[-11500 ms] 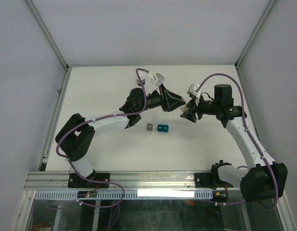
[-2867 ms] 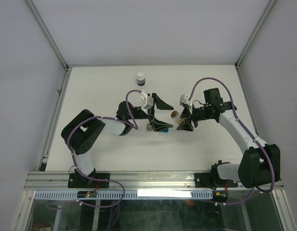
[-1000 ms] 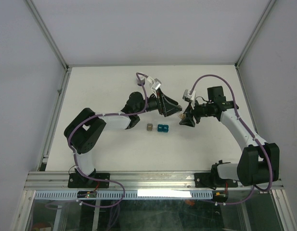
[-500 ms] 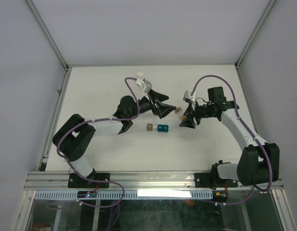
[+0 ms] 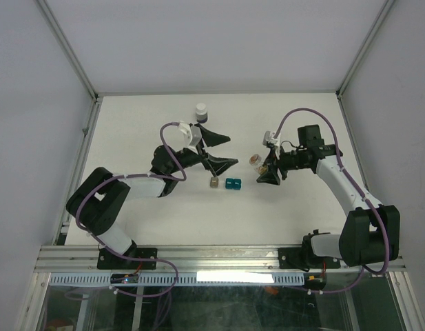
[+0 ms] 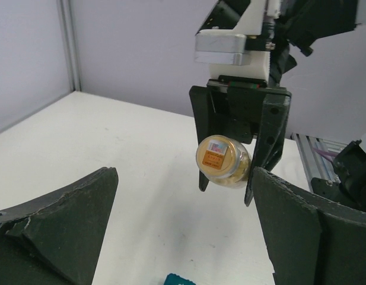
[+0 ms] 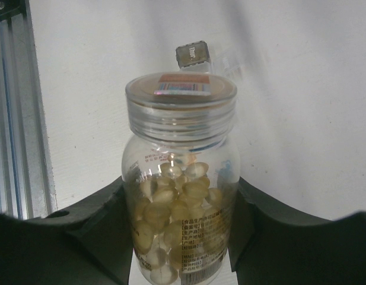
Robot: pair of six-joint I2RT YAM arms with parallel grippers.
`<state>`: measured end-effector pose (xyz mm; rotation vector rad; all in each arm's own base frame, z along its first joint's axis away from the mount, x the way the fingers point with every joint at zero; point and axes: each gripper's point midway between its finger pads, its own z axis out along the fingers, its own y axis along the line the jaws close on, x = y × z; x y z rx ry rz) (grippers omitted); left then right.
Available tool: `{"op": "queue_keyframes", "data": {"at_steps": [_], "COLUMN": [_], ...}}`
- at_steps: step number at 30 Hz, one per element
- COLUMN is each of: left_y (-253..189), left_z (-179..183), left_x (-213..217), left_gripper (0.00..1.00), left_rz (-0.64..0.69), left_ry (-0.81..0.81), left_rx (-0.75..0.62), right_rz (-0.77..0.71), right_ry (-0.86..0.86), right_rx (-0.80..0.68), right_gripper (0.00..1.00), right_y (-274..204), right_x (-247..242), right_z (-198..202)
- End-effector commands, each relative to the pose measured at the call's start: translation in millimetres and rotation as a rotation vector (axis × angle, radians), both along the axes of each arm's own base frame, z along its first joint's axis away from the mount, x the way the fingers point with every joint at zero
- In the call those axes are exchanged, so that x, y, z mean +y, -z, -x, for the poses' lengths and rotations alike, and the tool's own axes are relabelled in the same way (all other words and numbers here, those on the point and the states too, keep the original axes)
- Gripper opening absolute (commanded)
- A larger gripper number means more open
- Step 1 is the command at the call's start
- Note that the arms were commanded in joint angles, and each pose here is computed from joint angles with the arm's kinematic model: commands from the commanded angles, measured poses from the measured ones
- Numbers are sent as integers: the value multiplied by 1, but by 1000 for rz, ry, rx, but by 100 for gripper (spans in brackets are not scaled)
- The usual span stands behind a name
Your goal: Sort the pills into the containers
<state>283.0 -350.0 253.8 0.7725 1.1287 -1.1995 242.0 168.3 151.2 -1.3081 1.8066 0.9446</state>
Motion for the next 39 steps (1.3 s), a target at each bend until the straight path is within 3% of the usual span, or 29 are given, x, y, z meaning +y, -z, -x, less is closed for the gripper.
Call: {"op": "queue_keyframes", "data": {"at_steps": [1, 17, 29, 39], "left_y": [-14, 12, 24, 26], "left_z": [17, 38, 44, 44], "left_x": [6, 3, -6, -25], "left_gripper": [99, 95, 98, 89], "left_rz": [47, -15, -38, -32], "left_ry": [94, 213, 311, 316], "left_rx": [-178, -337, -323, -303], "right_rz": [-56, -74, -55, -41], "right_ry": [-36, -71, -120, -165], "right_rx": [-81, -82, -77, -73], "right_gripper": [0, 0, 0, 0], "right_y": [-26, -26, -19, -13], "right_x": [5, 7, 15, 21], "right_z": [-2, 5, 12, 19]}}
